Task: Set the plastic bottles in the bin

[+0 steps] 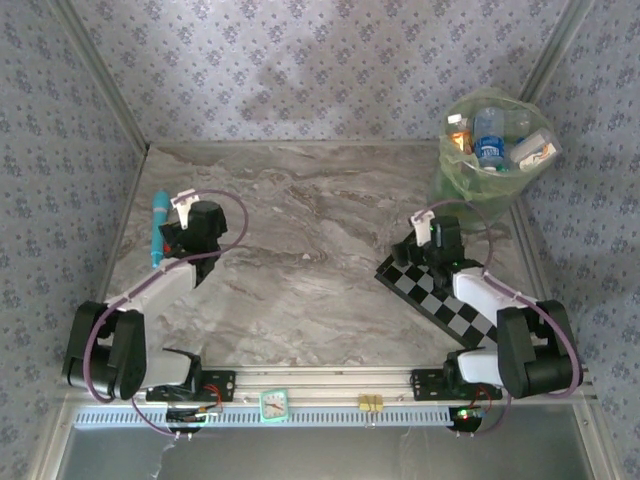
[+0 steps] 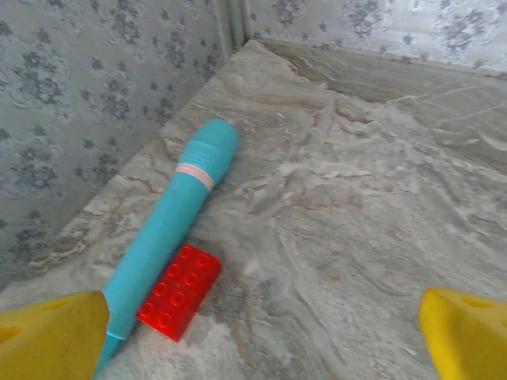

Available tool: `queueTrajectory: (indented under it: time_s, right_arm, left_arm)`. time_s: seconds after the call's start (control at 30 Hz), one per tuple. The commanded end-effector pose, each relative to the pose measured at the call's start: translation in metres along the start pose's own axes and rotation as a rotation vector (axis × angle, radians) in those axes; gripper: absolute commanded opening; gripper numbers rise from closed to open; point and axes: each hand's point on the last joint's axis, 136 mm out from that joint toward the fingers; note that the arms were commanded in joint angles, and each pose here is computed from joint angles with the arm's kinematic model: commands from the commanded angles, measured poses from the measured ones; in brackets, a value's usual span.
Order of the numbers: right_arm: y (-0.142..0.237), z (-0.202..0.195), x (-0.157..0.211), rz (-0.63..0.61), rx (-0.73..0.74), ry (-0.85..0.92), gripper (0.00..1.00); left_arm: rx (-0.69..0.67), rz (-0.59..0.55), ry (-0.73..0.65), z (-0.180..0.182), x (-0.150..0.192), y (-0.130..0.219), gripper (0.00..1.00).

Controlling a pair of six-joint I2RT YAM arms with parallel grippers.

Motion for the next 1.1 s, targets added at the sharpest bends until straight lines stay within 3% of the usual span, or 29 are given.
queueTrajectory:
  time_s: [0.0,0.17,0.33,0.5,0.6,0.7,0.83,1.07]
  right_arm:
    - [0.001,-0.029,-0.009,-0.114,0.099,-0.075,1.0]
    - [-0.007,-0.045,-0.015,-0.176,0.119,-0.122,1.0]
    - [-0.025,-0.054,-0.013,-0.153,0.125,-0.121,1.0]
    - [-0.023,-0.075,-0.001,-0.204,0.106,-0.254,1.0]
    - [-0.021,-0.074,0.0,-0.21,0.142,-0.235,1.0]
    - [-0.02,-0.08,0.01,-0.243,0.229,-0.252,1.0]
    - [-0.02,-0.082,0.011,-0.221,0.257,-0.25,1.0]
    - [-0.021,-0.081,0.012,-0.201,0.272,-0.243,1.0]
  left_arm:
    - [-0.093,-0.042,-0.063,0.01,-0.006,-0.008,1.0]
    - [-0.105,-0.035,-0.132,0.002,-0.007,-0.018,0.99]
    - [-0.132,-0.037,-0.219,0.005,0.005,-0.029,0.99]
    - [-0.024,-0.08,-0.27,-0.002,0.026,-0.032,0.98]
    - [0.061,-0.087,-0.292,-0.011,0.032,-0.031,0.98]
    - [0.121,-0.111,-0.246,-0.007,0.035,-0.036,0.98]
    - [0.242,-0.086,-0.046,0.019,0.038,-0.041,0.96]
    - [0.258,-0.058,-0.06,0.016,0.05,-0.05,0.97]
Point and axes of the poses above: each hand's point on the last joint's axis, 136 mm out from that joint toward the fingers, its own y axis back along the fingers, its own z axis along the line the jaws close on, x = y × z, and after that the axes turned 10 degrees about y, right-handed
